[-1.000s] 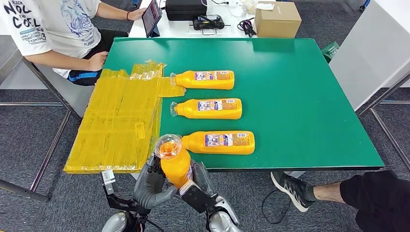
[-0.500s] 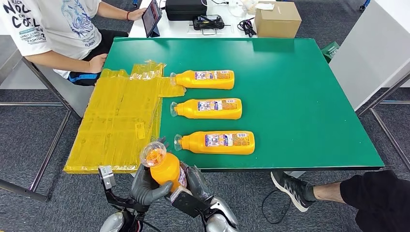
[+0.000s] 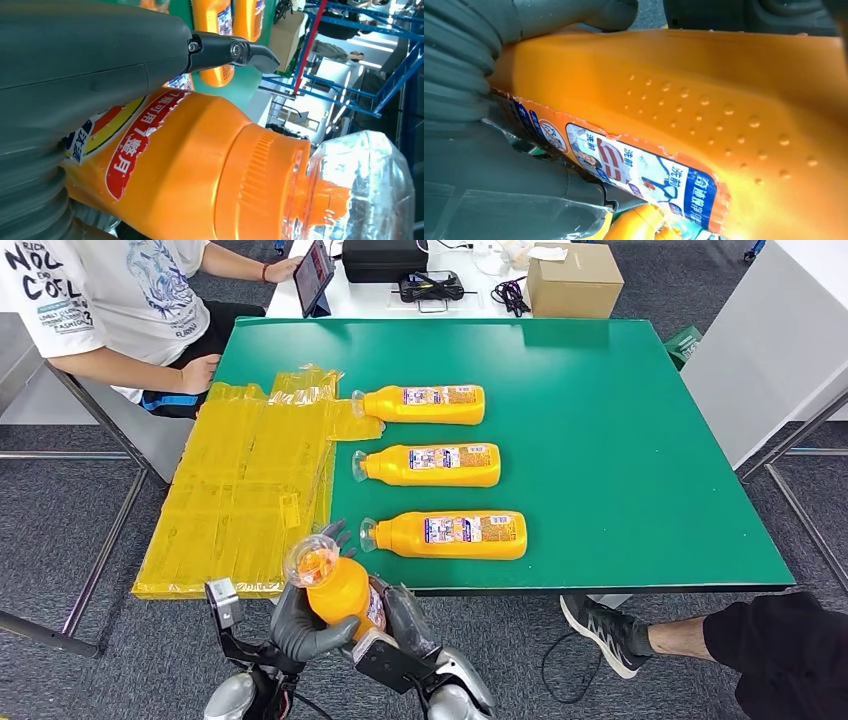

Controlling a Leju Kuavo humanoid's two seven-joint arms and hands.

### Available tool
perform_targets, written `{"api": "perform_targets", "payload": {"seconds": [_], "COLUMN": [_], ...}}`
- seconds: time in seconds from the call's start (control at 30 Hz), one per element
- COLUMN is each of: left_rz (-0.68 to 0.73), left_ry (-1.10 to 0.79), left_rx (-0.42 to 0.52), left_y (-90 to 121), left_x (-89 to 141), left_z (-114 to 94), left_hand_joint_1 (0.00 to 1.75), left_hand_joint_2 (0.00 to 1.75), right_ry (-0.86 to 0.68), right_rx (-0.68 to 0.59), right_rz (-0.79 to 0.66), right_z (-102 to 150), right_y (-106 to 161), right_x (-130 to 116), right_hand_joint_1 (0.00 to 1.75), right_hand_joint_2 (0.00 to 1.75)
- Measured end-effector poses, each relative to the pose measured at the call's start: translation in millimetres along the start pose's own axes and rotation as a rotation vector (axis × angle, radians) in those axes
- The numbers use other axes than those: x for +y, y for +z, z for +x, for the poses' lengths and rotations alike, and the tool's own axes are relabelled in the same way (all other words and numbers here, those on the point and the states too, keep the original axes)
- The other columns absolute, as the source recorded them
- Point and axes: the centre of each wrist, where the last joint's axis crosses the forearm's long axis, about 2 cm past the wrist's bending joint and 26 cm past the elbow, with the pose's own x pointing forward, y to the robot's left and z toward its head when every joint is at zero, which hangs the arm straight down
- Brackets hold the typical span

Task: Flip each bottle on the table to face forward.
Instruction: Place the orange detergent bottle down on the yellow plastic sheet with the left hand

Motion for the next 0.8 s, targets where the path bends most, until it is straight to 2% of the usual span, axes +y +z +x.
{"api": "perform_targets", "payload": {"seconds": [0.03, 0.13, 0.17, 0.77, 0.8], "left_rz": [-0.002, -0.005, -0.005, 0.032, 0.033], "left_ry": [-0.005, -0.013, -0.015, -0.009, -0.009], "left_rx": [-0.001, -0.006, -0.008, -0.06, -0.061], "left_y": [-0.5, -1.1, -1.1, -3.1, -3.1], "left_x": [0.3, 1.3, 1.4, 2.6, 2.8], "left_z": [0.3, 0.7, 0.8, 3.5, 3.6], "left_hand_joint_1": [0.3, 1.56, 1.75, 1.75, 1.75], "left_hand_joint_2": [1.75, 1.75, 1.75, 1.75, 1.75], "right_ry": [0.001, 0.002, 0.002, 0.004, 0.005], "right_rx": [-0.002, -0.003, -0.002, -0.002, -0.002], "right_rz": [0.003, 0.014, 0.016, 0.038, 0.039], "right_z": [0.7, 1.7, 1.8, 3.9, 3.9], "right_y": [-0.1, -0.5, -0.5, -1.7, -1.7], "right_x": [-0.4, -0.7, -0.7, 1.7, 1.8], "right_hand_joint_1": [1.75, 1.75, 1.75, 1.75, 1.56], "right_hand_joint_2": [1.75, 1.75, 1.75, 1.75, 1.75]}}
